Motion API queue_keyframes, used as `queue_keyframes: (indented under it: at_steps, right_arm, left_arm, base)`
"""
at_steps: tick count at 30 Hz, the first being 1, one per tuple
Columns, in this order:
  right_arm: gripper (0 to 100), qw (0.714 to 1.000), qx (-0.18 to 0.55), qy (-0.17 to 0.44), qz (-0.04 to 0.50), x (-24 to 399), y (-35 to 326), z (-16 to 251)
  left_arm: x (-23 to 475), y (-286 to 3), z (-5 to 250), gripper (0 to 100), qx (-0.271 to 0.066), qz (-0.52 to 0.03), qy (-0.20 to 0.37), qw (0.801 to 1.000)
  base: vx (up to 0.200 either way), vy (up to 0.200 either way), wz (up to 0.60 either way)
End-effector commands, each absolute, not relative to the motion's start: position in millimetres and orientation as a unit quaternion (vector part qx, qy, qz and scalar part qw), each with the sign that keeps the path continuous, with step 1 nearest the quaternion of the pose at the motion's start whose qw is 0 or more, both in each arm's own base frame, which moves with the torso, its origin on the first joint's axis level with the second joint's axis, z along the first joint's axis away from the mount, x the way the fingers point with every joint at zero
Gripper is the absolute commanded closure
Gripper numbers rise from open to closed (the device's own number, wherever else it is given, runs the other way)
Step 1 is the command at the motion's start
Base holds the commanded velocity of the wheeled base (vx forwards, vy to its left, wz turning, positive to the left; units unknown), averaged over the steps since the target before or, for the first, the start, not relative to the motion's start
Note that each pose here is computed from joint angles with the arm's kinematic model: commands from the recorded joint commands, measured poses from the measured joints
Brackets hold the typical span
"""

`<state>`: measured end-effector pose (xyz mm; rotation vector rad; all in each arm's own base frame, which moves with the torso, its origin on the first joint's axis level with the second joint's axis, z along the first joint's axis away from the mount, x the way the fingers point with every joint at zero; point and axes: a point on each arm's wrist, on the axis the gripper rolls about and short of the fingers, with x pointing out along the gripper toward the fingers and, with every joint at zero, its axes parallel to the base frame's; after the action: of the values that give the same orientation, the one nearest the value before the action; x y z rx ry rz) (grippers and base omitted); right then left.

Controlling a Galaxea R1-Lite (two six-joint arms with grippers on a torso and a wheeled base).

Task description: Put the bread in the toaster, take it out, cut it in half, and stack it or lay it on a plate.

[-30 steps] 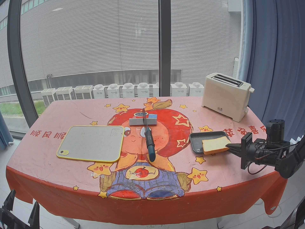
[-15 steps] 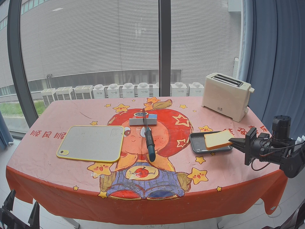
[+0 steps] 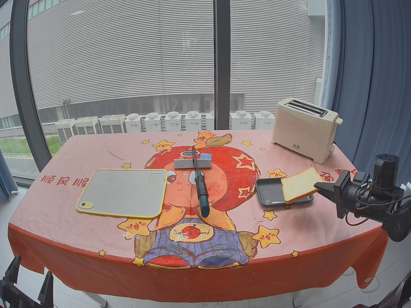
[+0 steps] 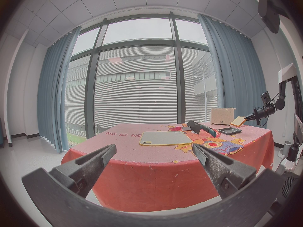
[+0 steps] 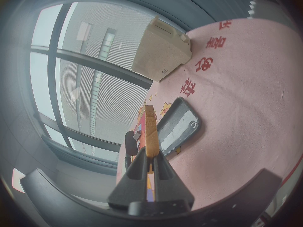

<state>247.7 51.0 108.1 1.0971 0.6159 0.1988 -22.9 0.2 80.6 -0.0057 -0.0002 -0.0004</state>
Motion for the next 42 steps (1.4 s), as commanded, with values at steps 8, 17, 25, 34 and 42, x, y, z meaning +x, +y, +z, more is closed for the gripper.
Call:
queue_keyframes:
  at_steps: [8,17,25,34,42]
  right_arm:
    - [100,0.859,0.429,0.267,0.083,244.8,49.0,104.9]
    - [100,0.898,0.337,0.261,0.105,234.8,49.1,103.6]
    - [100,0.926,0.283,0.212,0.135,231.9,48.5,105.9]
    - [100,0.962,0.168,0.13,0.173,243.7,51.1,105.0]
    - [100,0.968,0.096,0.087,0.216,255.9,65.4,100.0]
  left_arm:
    - [-22.8,0.2,75.5,0,-0.003,0.0,0.0,1.0]
    - [-22.8,0.2,75.3,0,-0.003,0.0,0.001,1.0]
    - [-22.7,0.2,75.4,0,-0.003,0.0,0.002,1.0]
    - [-22.8,0.2,75.3,0,-0.003,0.0,0.001,1.0]
    - [-22.8,0.2,75.5,0,-0.003,0.0,0.0,1.0]
  base:
    - [0.0,0.0,0.0]
    - [0.0,0.0,0.0]
    - [0.0,0.0,0.0]
    - [0.0,0.0,0.0]
    - [0.0,0.0,0.0]
